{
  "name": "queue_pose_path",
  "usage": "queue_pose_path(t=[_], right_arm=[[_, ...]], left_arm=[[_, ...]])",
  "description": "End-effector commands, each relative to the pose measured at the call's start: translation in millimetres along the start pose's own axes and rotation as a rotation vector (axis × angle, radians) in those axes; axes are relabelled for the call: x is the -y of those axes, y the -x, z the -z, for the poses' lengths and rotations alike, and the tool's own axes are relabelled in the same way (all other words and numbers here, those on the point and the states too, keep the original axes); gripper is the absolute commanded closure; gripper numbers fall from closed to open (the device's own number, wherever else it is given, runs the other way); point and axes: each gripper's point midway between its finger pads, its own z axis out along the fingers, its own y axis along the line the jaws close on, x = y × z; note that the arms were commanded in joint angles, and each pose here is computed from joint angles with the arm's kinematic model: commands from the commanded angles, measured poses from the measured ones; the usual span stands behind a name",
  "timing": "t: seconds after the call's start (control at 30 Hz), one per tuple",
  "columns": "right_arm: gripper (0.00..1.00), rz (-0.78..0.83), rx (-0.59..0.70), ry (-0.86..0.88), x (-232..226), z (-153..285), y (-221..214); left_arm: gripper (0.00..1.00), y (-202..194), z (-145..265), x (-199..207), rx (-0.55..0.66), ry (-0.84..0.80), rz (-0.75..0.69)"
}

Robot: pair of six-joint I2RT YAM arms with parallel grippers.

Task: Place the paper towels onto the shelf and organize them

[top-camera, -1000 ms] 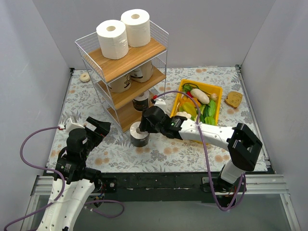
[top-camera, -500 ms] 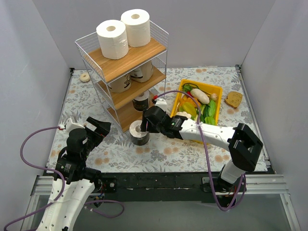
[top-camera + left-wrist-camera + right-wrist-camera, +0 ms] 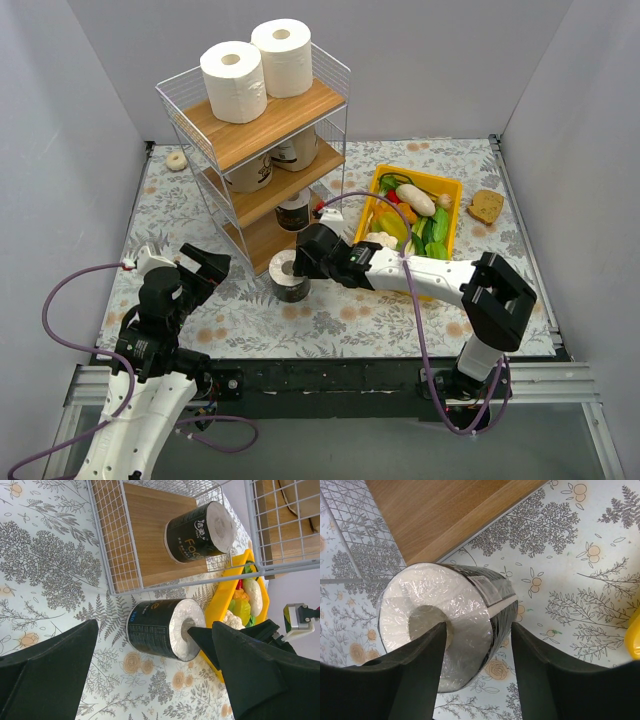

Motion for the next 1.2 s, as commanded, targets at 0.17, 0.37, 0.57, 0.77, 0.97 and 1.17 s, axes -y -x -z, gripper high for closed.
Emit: queue_pose_path(t=[0.17, 0.37, 0.57, 0.77, 0.97, 1.17], right_arm=[[0.58, -0.051, 0.041, 0.039, -10.2, -3.2, 6.8], [0.69, -0.094, 0.055, 0.071, -14.6, -3.8, 7.3], [0.72, -0.174, 0.143, 0.07, -18.0, 2.4, 34.0], [0.72, -0.24, 0.232, 0.05, -22.2, 4.6, 64.9], [0.72, -0.292, 0.292, 0.081, -34.0, 2.7, 83.0], [0.72, -0.323, 0.319, 0.118, -49.5, -5.5, 94.9]], left_arm=[[0.02, 9.4, 5.1, 4.9, 0.031, -0.003, -0.001], [0.02, 9.3, 5.4, 4.9, 0.031, -0.003, 0.001], [0.02, 9.2, 7.0, 5.8, 0.031, -0.007, 0.0], [0.02, 9.5, 8.4, 5.5, 0.033, -0.008, 0.002], [0.02, 9.7, 9.3, 5.7, 0.034, -0.008, 0.0], [0.02, 10.0, 10.4, 6.1, 0.037, -0.012, 0.003]])
